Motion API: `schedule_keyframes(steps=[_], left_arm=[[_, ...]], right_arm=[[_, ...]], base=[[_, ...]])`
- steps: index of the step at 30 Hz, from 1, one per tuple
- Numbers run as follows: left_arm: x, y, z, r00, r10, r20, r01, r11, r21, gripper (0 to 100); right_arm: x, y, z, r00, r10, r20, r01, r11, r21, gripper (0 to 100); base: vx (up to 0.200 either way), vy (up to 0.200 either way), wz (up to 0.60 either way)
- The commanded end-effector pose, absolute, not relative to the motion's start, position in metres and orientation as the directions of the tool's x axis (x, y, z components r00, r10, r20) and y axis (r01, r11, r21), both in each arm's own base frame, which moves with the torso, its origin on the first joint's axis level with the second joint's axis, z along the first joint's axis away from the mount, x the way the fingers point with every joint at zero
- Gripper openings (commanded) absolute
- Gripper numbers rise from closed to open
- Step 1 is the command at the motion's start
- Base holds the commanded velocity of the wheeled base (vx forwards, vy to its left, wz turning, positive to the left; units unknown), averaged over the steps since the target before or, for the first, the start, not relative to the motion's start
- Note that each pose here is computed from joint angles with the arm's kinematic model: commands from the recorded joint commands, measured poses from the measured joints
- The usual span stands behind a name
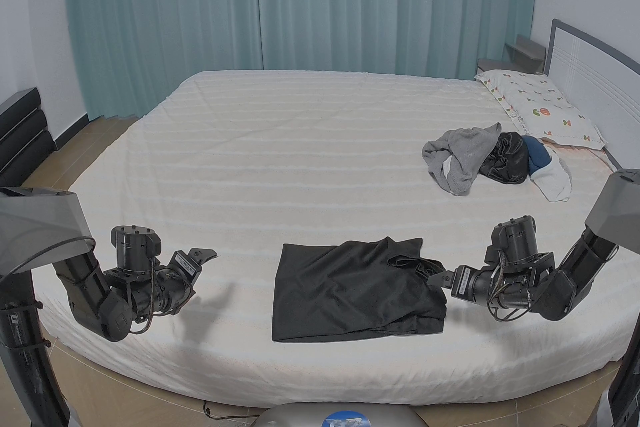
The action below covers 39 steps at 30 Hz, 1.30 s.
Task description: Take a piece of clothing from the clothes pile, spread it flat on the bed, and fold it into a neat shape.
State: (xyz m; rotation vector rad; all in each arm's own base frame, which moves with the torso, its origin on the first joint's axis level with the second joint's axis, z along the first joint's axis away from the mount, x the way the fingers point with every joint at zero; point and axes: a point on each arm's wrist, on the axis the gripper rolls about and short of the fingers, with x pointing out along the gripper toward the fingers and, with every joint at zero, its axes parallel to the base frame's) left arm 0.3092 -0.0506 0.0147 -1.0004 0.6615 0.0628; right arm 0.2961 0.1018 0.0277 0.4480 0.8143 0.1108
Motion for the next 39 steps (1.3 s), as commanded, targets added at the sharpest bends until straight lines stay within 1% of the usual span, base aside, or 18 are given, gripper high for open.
schedule_keyframes(steps=[1,5,6,11,19,26,27,31,35,36,38,39], left_arm=[[0.310,-0.051,0.013,0.802,-0.244,-0.545,-0.345,0.556,-0.756,100],[0.311,-0.051,0.011,0.800,-0.243,-0.548,-0.348,0.557,-0.755,100],[0.311,-0.051,0.011,0.800,-0.243,-0.548,-0.348,0.557,-0.755,100],[0.311,-0.051,0.011,0.800,-0.243,-0.548,-0.348,0.557,-0.755,100],[0.312,-0.051,0.010,0.799,-0.242,-0.551,-0.350,0.557,-0.753,100],[0.312,-0.051,0.010,0.799,-0.241,-0.551,-0.351,0.557,-0.753,100],[0.312,-0.051,0.010,0.799,-0.241,-0.551,-0.351,0.557,-0.753,100],[0.313,-0.051,0.010,0.802,-0.239,-0.548,-0.351,0.554,-0.755,100],[0.313,-0.049,0.010,0.804,-0.235,-0.547,-0.353,0.551,-0.756,100],[0.313,-0.049,0.010,0.802,-0.237,-0.548,-0.353,0.553,-0.755,100],[0.313,-0.050,0.010,0.801,-0.238,-0.549,-0.353,0.553,-0.754,100],[0.313,-0.050,0.010,0.800,-0.240,-0.549,-0.351,0.554,-0.754,100]], right_arm=[[0.303,0.108,0.009,0.653,0.302,-0.695,0.065,0.891,0.449,100],[0.302,0.109,0.004,0.620,0.339,-0.708,0.049,0.883,0.466,100],[0.302,0.109,0.003,0.618,0.340,-0.709,0.049,0.883,0.466,0],[0.298,0.106,0.001,0.604,0.329,-0.726,0.054,0.892,0.449,0],[0.288,0.088,0.013,0.599,0.298,-0.743,0.039,0.916,0.399,0],[0.286,0.087,0.011,0.592,0.294,-0.750,0.035,0.921,0.389,0],[0.286,0.087,0.011,0.592,0.294,-0.750,0.035,0.921,0.389,100],[0.287,0.088,0.009,0.593,0.297,-0.748,0.025,0.922,0.387,100],[0.292,0.089,0.026,0.645,0.315,-0.697,0.022,0.903,0.429,100],[0.295,0.090,0.035,0.669,0.328,-0.668,0.024,0.888,0.460,100],[0.297,0.095,0.041,0.682,0.345,-0.645,0.034,0.866,0.498,100],[0.300,0.102,0.049,0.698,0.373,-0.612,0.036,0.835,0.549,100]], base=[[0.000,0.000,0.00],[0.000,0.000,0.00],[0.000,0.000,0.00],[0.000,0.000,0.00],[0.000,0.000,0.00],[0.000,0.000,0.00],[0.000,0.000,0.00],[0.000,0.000,0.00],[0.050,0.000,0.00],[0.200,0.000,0.00],[0.200,0.000,0.00],[0.200,0.000,0.00]])
